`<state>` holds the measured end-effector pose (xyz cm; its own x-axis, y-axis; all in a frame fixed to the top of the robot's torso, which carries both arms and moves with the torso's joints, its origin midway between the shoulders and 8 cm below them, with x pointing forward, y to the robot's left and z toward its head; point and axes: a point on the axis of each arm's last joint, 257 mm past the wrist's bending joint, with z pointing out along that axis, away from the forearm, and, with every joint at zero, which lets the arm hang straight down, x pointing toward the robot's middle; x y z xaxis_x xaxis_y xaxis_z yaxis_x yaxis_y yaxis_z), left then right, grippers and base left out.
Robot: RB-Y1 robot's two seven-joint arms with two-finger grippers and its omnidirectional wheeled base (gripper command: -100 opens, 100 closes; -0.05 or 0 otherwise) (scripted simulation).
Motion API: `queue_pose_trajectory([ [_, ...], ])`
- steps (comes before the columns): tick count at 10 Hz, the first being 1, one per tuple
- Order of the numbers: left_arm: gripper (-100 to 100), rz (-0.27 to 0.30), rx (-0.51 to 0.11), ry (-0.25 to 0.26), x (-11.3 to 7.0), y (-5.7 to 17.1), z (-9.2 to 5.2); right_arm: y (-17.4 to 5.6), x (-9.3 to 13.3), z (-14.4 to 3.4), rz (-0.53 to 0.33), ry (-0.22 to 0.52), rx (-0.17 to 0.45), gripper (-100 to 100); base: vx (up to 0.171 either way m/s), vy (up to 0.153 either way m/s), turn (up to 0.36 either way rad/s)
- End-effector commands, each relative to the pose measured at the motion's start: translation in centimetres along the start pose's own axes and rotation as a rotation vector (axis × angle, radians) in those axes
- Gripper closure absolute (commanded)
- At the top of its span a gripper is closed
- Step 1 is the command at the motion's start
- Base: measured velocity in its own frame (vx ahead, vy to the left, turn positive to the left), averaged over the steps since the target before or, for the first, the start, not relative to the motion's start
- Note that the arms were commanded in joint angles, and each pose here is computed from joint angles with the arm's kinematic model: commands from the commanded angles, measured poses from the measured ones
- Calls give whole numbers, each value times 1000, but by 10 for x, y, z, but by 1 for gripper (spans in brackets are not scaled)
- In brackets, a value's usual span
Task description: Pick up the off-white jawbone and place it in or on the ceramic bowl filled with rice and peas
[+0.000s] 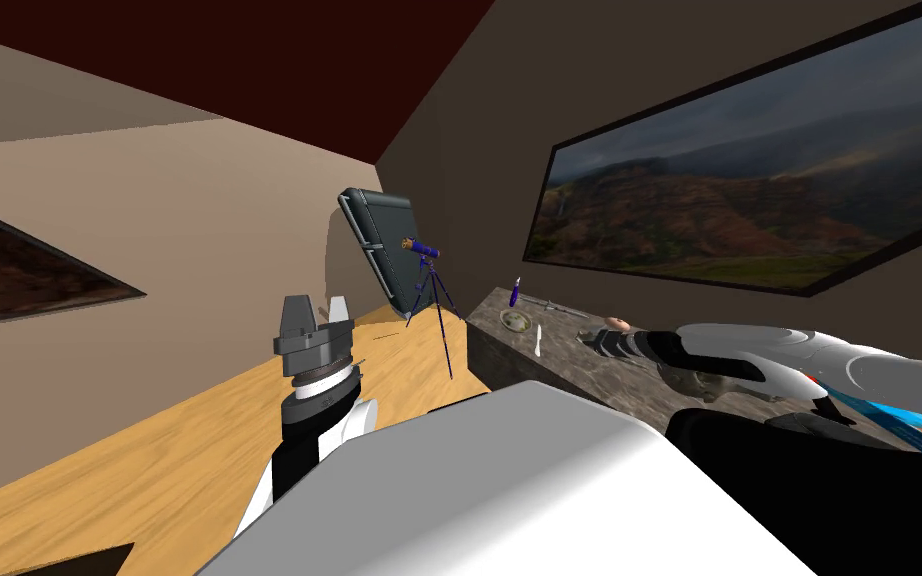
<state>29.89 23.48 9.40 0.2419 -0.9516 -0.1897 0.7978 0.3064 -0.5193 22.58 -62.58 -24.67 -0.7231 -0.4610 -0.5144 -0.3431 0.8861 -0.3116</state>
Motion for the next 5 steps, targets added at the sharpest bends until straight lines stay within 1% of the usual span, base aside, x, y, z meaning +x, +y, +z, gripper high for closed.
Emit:
queue_pose_trajectory([
  [1,0,0,0,0,0,0,0,-11,-13,-1,-17,-3,17,100,31,60,-76],
  [2,0,0,0,0,0,0,0,-17,-22,-1,-29,-1,24,100,55,92,-155],
  [3,0,0,0,0,0,0,0,-19,-24,-1,-31,-6,28,100,47,70,-57],
  [4,0,0,0,0,0,0,0,-26,-35,0,-44,-10,37,100,34,69,-71],
  [5,0,0,0,0,0,0,0,-31,-46,1,-57,-15,45,100,28,110,-113],
])
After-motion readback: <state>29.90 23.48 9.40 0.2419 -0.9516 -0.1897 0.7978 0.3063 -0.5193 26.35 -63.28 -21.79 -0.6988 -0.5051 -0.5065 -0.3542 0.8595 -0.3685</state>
